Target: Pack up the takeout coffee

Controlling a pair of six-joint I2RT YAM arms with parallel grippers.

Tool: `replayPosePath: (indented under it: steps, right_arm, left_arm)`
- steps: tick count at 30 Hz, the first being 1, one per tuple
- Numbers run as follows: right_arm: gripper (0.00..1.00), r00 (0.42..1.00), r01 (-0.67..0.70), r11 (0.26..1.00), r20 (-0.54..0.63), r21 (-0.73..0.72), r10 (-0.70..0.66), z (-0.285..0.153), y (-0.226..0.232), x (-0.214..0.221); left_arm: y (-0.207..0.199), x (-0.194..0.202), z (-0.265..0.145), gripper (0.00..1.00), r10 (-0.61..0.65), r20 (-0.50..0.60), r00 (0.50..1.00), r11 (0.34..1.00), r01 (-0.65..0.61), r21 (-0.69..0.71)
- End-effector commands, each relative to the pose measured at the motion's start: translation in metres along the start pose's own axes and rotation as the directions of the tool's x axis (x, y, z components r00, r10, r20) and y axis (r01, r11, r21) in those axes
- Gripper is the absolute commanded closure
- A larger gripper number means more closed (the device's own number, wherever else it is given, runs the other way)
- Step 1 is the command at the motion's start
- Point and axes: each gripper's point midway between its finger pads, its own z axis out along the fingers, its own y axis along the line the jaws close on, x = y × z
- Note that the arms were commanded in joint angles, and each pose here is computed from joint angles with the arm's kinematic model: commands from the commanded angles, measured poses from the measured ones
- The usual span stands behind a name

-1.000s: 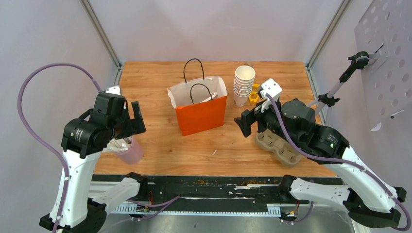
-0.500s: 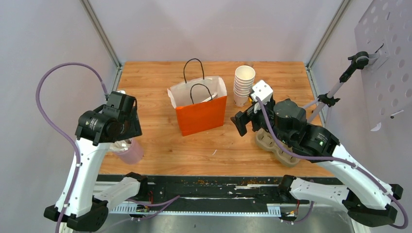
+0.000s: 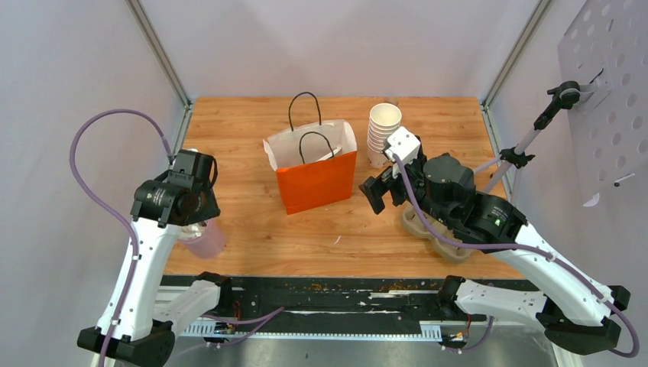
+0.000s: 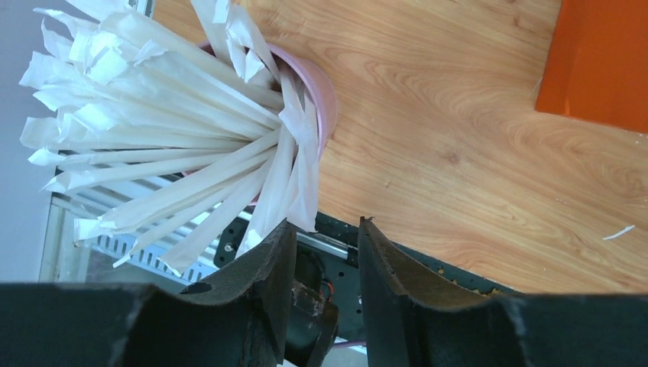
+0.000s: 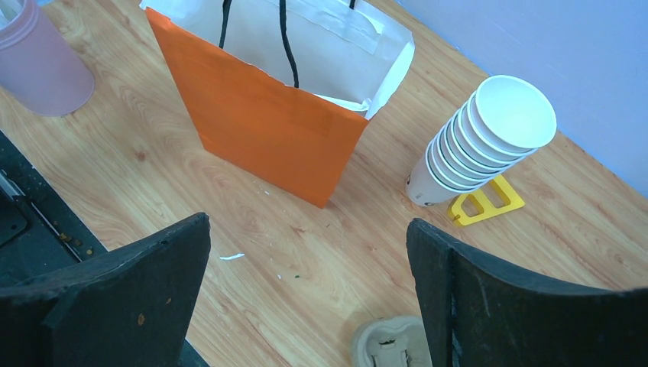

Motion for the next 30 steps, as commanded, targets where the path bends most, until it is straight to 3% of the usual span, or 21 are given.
replayPosePath:
  steps: [1, 8, 14, 18, 30]
  right_arm:
    - [0.0, 0.998, 0.016, 1.0, 0.062, -0.005, -0.015, 0.0, -0.001, -0.019]
    - [0.0, 0.998, 0.041, 0.999, 0.045, 0.001, -0.041, 0.003, -0.002, -0.013]
    - [0.0, 0.998, 0.046, 0.999, 0.048, 0.006, -0.046, 0.004, -0.003, -0.013]
    - [0.0, 0.998, 0.05, 0.999, 0.05, -0.001, -0.05, 0.006, -0.001, -0.014]
    - [0.0, 0.997, 0.052, 0.999, 0.057, -0.014, -0.051, 0.008, 0.001, -0.018]
  left_arm:
    - [-0.003, -0.015, 0.004, 0.58, -0.019, 0.057, 0.998, 1.0, 0.019, 0.009]
    - [0.004, -0.021, 0.005, 0.69, -0.027, 0.085, 0.996, 0.999, 0.029, -0.024]
    - [0.009, -0.018, 0.007, 0.69, -0.01, 0.062, 0.998, 0.998, 0.014, -0.058]
    - [0.014, -0.021, 0.006, 0.62, -0.007, 0.071, 0.997, 0.996, 0.013, -0.084]
    - [0.015, -0.023, 0.011, 0.65, 0.019, 0.081, 0.997, 0.996, -0.012, -0.093]
